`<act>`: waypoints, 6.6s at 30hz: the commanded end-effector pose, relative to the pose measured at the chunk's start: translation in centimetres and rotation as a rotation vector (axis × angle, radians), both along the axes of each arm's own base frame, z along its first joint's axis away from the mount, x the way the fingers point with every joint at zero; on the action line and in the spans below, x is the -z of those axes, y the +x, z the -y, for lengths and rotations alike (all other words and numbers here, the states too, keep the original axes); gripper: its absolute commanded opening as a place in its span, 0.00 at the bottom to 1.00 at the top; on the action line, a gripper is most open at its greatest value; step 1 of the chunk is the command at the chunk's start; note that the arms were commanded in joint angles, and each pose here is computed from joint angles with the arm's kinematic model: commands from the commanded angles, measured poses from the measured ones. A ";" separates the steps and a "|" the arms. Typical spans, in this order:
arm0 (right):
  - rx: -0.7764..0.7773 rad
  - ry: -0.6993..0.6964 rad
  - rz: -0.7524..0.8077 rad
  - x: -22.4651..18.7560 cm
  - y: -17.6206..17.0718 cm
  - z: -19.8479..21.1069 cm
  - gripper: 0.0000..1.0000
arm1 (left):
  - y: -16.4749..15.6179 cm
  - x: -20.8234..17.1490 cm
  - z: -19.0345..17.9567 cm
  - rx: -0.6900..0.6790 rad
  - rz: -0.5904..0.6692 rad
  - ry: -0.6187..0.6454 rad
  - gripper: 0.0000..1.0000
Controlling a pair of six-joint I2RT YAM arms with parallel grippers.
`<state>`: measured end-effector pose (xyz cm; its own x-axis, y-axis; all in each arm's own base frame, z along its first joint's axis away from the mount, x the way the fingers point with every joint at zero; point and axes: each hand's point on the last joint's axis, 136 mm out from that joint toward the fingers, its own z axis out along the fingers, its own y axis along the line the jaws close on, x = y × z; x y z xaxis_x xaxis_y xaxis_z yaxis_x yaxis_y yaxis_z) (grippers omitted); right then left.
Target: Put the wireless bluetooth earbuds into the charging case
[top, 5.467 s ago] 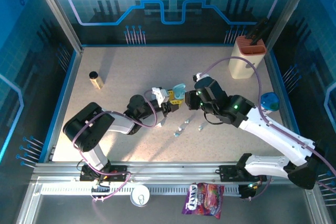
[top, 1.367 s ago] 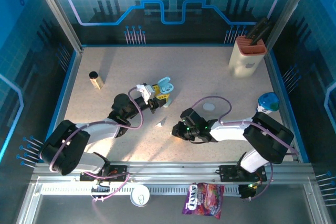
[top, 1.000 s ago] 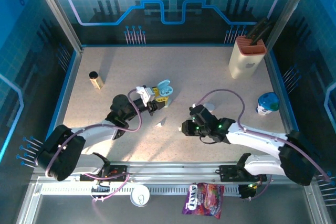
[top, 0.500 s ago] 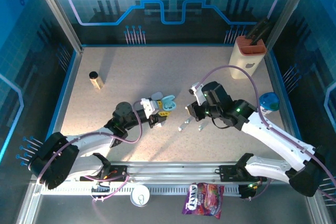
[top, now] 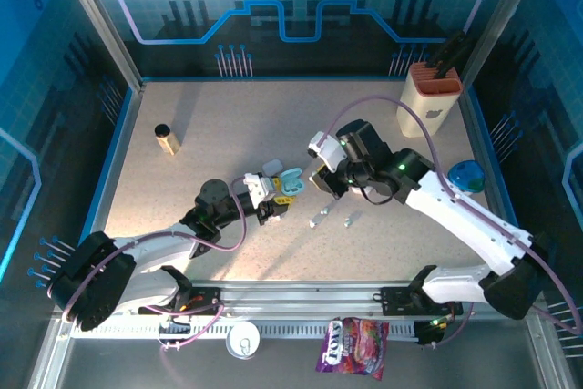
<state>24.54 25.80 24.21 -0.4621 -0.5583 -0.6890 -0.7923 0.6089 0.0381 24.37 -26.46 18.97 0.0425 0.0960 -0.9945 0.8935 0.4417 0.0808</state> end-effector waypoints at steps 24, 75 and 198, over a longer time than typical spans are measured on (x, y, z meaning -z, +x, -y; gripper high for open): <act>-0.138 -0.145 -0.020 2.2 -0.2 -2.3 0.16 | 0.4 -0.6 0.2 -0.012 0.011 -0.031 0.23; 0.267 0.129 -0.185 -1.7 4.8 -2.7 0.69 | 0.3 -1.4 0.7 0.020 0.024 -0.090 0.23; 0.752 0.538 -0.509 12.3 10.6 6.2 0.14 | 1.6 -1.5 -1.6 -0.159 -0.089 -0.088 0.99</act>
